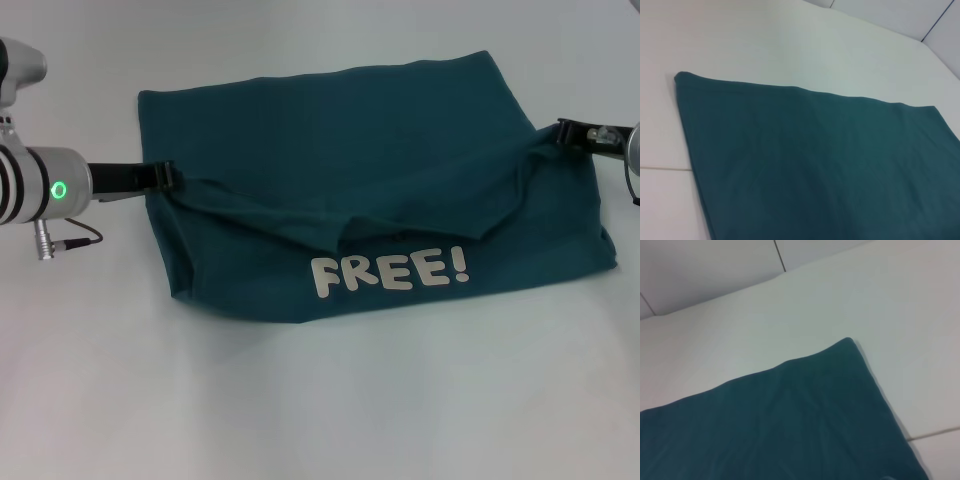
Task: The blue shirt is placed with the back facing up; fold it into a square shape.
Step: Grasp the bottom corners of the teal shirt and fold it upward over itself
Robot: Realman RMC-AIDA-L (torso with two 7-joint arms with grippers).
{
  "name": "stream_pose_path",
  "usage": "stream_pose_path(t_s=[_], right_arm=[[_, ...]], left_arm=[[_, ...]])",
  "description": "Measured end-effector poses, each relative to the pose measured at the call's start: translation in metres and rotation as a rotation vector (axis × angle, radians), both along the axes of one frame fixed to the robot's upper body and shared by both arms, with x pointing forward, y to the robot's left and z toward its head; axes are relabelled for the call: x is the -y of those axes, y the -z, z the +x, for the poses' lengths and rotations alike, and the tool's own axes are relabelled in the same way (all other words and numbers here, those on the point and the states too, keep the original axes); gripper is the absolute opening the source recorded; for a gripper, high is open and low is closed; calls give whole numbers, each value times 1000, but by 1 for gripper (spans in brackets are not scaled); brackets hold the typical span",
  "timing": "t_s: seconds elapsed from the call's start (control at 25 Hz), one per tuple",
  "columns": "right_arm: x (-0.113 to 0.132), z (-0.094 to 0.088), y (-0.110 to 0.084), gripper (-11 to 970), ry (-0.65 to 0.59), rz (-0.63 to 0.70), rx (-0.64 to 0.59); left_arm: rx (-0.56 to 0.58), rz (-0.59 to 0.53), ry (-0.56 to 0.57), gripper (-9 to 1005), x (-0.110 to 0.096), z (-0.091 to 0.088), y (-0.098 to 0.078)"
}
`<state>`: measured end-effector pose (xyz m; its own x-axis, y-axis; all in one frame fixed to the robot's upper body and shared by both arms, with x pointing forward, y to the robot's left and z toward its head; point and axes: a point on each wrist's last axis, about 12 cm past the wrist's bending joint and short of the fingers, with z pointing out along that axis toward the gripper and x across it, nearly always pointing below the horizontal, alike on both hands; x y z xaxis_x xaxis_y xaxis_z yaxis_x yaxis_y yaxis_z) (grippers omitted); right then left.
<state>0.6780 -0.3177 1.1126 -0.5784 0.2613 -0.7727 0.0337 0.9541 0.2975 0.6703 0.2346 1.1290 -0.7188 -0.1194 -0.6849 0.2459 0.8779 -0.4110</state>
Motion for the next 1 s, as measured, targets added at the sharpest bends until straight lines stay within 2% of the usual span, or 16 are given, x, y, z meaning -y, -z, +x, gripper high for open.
stream_pose_path(t_s=[0.36,0.6,0.76,0.88,0.96,1.0], right_arm=[[1,-1,1,94,-6,-7,-4],[-9,2,-4,98,-112,-69,-40],[-10,3,-7,101,-133,-81,-45],[-8,1,-6,103,-135,-70,-54],[-5,0,-7,104,-138,-54,-70],[-2,-1,-7,150,-136,-44,-78]], left_arm=[[-1,5,-2,16,2,1,2],[-28,-17,-31,22,-1,1,3],[-42,-26,-46,27,-4,-1,6],[-50,-37,-61,223,-6,-3,7],[-56,-50,-84,269,-11,-4,8],[-56,-57,-94,293,-13,-6,8]])
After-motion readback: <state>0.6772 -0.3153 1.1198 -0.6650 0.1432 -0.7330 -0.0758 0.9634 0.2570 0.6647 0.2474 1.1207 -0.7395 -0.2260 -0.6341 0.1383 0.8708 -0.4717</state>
